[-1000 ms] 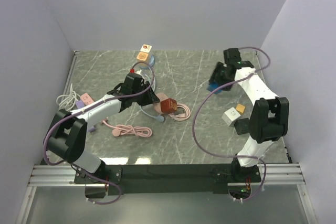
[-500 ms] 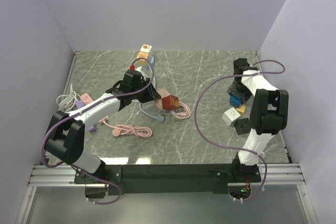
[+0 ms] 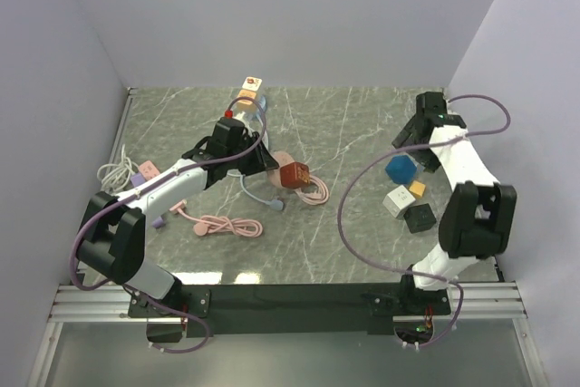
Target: Pull the plug off the socket
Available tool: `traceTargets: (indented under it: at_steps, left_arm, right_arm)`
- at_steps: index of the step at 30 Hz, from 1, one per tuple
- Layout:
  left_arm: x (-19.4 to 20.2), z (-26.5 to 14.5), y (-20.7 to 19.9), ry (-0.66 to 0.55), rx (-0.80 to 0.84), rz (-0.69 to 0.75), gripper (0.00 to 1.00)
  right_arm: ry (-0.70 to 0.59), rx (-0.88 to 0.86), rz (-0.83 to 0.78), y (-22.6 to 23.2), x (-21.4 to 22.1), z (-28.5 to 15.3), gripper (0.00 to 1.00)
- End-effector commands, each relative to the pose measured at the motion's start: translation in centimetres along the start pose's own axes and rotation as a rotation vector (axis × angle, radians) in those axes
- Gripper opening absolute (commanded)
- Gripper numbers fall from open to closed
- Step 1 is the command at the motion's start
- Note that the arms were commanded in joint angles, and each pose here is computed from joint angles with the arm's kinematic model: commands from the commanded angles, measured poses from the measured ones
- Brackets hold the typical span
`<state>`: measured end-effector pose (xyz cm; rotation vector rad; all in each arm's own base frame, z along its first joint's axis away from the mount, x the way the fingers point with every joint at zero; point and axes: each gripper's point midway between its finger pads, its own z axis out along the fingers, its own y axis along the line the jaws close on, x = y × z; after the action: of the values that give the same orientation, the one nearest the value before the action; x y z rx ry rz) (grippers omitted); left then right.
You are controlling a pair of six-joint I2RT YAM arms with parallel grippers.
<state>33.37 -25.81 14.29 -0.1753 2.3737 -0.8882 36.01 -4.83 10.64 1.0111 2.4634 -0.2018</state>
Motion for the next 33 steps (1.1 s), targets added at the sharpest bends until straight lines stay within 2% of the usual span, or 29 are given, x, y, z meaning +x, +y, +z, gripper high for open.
traceTargets:
  at_steps: [1,4,5,7,8,13,22,28,31,33]
  left_arm:
    - [-3.3,-1.6,-4.5,-0.085,0.135,0.03,0.01]
    - [-3.1,-1.4,-4.5,-0.072,0.137,0.028,0.01]
    - [-3.2,-1.3,-4.5,-0.071,0.137,0.025,0.01]
    - [-3.2,-1.2,-4.6,-0.071,0.14,0.023,0.01]
    - [-3.2,-1.3,-4.7,-0.071,0.144,0.023,0.01]
    - [-3.2,-1.3,-4.9,-0.072,0.152,0.016,0.01]
    - [-3.3,-1.9,-5.1,-0.081,0.165,0.004,0.01]
    - [-3.6,-2.4,-5.9,-0.09,0.193,-0.003,0.01]
    - [-3.6,-2.7,-6.3,-0.091,0.211,0.0,0.01]
    - [-3.7,-2.7,-6.2,-0.094,0.206,0.001,0.01]
  right_arm:
    - [-0.063,-0.245,-0.033,3.7,-1.0,-6.0,0.95]
    - [-0.066,-0.496,-0.191,8.6,1.6,-9.4,0.95]
    - [-0.016,-0.63,-0.292,11.2,4.7,-11.6,0.96]
    - [0.044,-0.769,-0.353,13.7,7.4,-13.6,0.96]
    - [0.125,-0.863,-0.405,15.1,10.5,-15.0,0.96]
    - [0.183,-1.066,-0.53,18.5,16.3,-18.1,0.97]
    - [0.238,-1.094,-0.679,20.3,21.6,-18.5,0.98]
    - [0.257,-1.058,-0.709,21.2,22.7,-17.6,0.99]
    - [0.286,-1.06,-0.711,21.8,23.3,-17.1,0.9]
    - [0.317,-1.095,-0.714,22.2,23.6,-17.8,0.66]
